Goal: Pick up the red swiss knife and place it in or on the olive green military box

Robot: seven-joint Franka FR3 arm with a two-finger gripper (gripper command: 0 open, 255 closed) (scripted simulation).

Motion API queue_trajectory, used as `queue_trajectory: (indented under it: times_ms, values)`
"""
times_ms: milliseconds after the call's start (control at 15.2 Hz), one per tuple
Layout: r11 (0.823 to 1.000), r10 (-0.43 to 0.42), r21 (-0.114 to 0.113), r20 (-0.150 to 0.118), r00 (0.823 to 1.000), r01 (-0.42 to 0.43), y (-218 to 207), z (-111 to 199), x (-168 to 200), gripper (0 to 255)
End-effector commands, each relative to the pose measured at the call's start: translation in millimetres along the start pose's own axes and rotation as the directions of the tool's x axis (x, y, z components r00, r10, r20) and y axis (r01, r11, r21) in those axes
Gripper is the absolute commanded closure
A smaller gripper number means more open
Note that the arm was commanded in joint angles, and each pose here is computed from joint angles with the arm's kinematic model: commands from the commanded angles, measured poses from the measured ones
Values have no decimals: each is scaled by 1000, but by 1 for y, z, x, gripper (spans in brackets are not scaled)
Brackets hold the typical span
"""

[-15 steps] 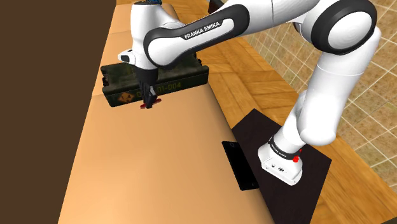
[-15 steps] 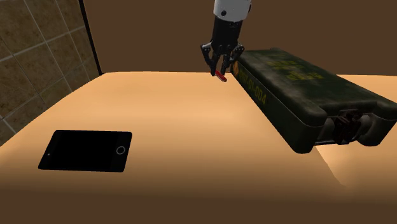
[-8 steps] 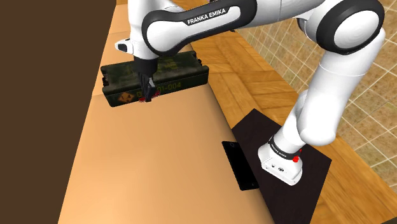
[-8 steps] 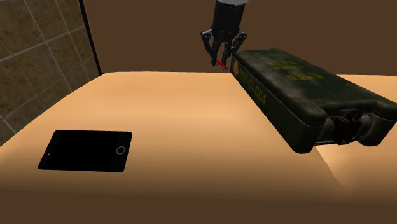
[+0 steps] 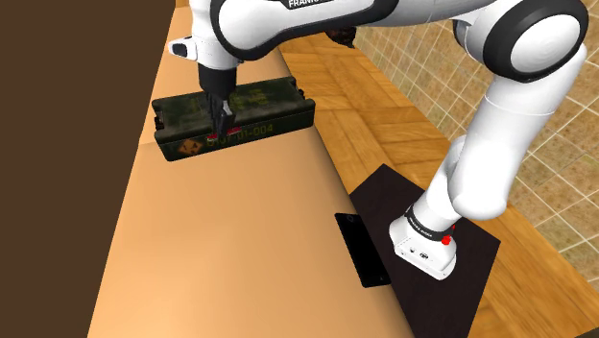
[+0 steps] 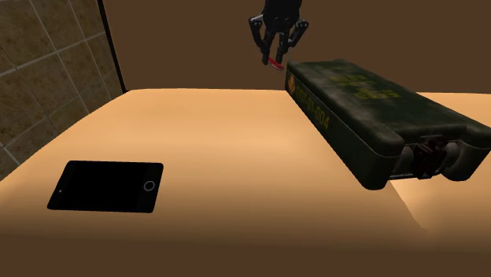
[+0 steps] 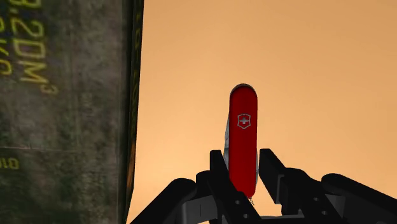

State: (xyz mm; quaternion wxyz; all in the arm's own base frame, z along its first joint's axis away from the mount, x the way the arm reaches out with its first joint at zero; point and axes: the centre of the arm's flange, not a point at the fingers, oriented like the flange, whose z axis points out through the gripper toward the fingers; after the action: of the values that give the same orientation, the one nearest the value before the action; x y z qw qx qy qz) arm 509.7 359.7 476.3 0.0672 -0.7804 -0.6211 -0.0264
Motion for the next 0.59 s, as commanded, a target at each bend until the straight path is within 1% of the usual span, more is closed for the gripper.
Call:
queue_trajectory:
  times_ms: [0, 528]
  values:
    - [1000, 0, 0, 0, 1000, 0, -2, -11, 1, 255]
    - [1000, 0, 0, 0, 1000, 0, -5, -53, 6, 255]
